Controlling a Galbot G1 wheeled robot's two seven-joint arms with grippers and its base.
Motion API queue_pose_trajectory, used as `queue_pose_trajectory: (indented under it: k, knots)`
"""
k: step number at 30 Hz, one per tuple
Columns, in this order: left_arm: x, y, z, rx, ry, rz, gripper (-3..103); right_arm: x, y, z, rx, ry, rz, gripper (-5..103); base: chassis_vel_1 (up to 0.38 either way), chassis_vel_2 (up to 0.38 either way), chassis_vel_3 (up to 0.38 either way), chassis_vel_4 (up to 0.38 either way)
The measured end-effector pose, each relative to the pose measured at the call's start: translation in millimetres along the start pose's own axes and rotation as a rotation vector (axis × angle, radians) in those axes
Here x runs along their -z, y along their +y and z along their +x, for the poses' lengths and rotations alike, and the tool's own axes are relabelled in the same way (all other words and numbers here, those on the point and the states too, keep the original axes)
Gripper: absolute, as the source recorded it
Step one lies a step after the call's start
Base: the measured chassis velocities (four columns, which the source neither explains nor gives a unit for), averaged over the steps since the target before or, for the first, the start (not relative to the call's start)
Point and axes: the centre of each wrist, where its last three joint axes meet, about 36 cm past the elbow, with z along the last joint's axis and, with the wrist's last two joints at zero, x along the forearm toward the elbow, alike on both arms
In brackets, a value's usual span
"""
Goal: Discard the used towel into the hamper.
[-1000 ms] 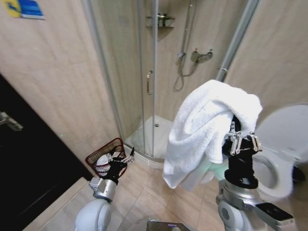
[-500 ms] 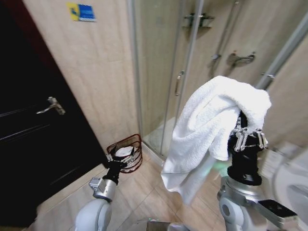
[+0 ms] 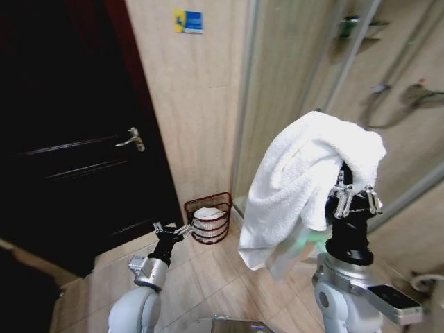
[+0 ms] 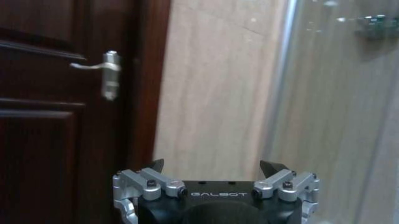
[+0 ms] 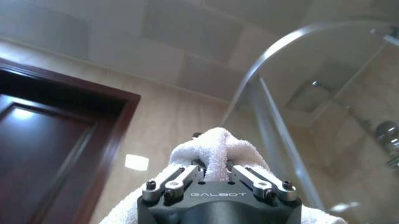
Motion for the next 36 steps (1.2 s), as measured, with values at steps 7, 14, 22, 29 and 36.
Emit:
queue_pose_trajectory:
  k: [7, 14, 22, 29, 36]
  knots:
    - [0.0, 0.0, 0.0, 0.0, 0.0, 0.0, 100, 0.2, -0.5, 0.1, 0.014, 0.015, -0.011, 13, 0.129, 0.13, 0.126, 0.123]
    - [0.0, 0.0, 0.0, 0.0, 0.0, 0.0, 100, 0.6, -0.5, 0.5, 0.025, 0.023, -0.015, 13, 0.129, 0.118, 0.128, 0.12]
    - [0.0, 0.0, 0.0, 0.0, 0.0, 0.0, 100, 0.6, -1.8, 0.9, 0.039, 0.028, -0.009, 13, 0.122, 0.129, 0.141, 0.111]
    - [0.0, 0.0, 0.0, 0.0, 0.0, 0.0, 100, -0.7, -2.4, 1.2, 0.041, 0.028, -0.007, 13, 0.005, 0.099, 0.09, -0.003]
    - [0.0, 0.0, 0.0, 0.0, 0.0, 0.0, 100, -1.4, -3.0, 1.4, 0.04, 0.029, -0.006, 13, -0.144, 0.145, 0.136, -0.144]
